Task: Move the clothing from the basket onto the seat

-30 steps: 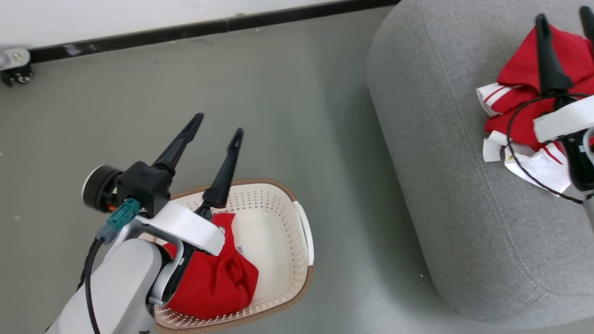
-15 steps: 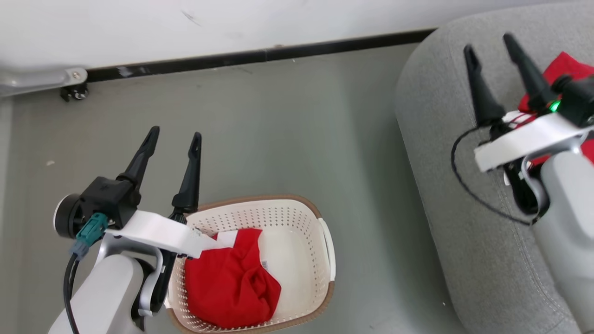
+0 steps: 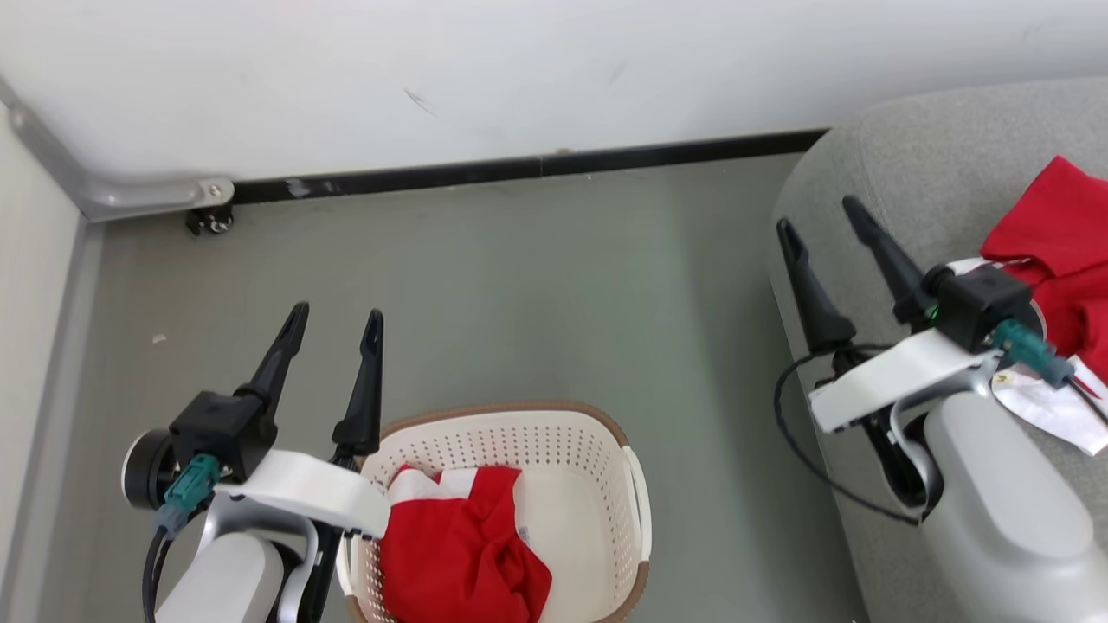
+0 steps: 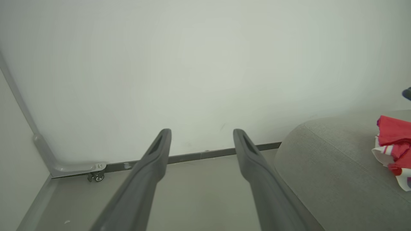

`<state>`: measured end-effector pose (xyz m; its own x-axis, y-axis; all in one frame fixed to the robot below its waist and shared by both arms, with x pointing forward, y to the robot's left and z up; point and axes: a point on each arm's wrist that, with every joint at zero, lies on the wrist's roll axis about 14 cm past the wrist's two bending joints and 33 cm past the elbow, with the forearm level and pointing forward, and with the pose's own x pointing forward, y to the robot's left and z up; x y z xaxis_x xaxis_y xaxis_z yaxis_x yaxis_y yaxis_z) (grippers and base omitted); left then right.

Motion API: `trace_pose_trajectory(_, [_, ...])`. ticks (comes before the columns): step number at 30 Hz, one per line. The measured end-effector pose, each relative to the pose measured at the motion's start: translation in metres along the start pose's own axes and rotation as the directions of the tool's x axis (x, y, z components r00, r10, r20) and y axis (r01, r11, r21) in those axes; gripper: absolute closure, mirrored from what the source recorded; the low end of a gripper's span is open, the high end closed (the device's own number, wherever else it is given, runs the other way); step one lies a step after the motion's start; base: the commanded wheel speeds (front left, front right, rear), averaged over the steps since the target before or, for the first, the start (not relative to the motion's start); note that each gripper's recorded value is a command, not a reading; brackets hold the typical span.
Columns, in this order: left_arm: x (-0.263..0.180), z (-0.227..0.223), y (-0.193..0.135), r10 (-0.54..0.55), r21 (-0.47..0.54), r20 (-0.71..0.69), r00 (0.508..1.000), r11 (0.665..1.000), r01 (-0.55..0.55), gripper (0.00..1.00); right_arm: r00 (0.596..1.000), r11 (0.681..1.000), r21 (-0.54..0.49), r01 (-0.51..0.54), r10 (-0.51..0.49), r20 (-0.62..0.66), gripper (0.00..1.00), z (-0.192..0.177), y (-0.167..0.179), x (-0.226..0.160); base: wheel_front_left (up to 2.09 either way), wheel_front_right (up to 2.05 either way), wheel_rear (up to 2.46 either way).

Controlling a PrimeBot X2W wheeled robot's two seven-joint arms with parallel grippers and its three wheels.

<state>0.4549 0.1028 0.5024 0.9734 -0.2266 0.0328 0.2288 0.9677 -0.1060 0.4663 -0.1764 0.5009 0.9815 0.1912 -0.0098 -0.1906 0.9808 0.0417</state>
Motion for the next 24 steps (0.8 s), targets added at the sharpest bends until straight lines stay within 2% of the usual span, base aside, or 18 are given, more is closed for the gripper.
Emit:
trace_pose_trajectory(6, [-0.018, 0.001, 0.01, 0.044, 0.004, -0.007, 0.999, 0.999, -0.044, 0.0, 1.0, 1.0, 0.017, -0.007, 0.007, 0.007, 0.0, -0.002, 0.014, -0.014, 0.0, 0.0, 0.0])
trace_pose_trajectory(24, [-0.066, 0.001, 0.016, 0.106, 0.001, -0.016, 0.994, 0.994, -0.106, 0.0, 0.998, 0.993, 0.096, 0.062, -0.063, 0.012, 0.0, -0.014, 0.03, -0.07, 0.0, 0.0, 0.0])
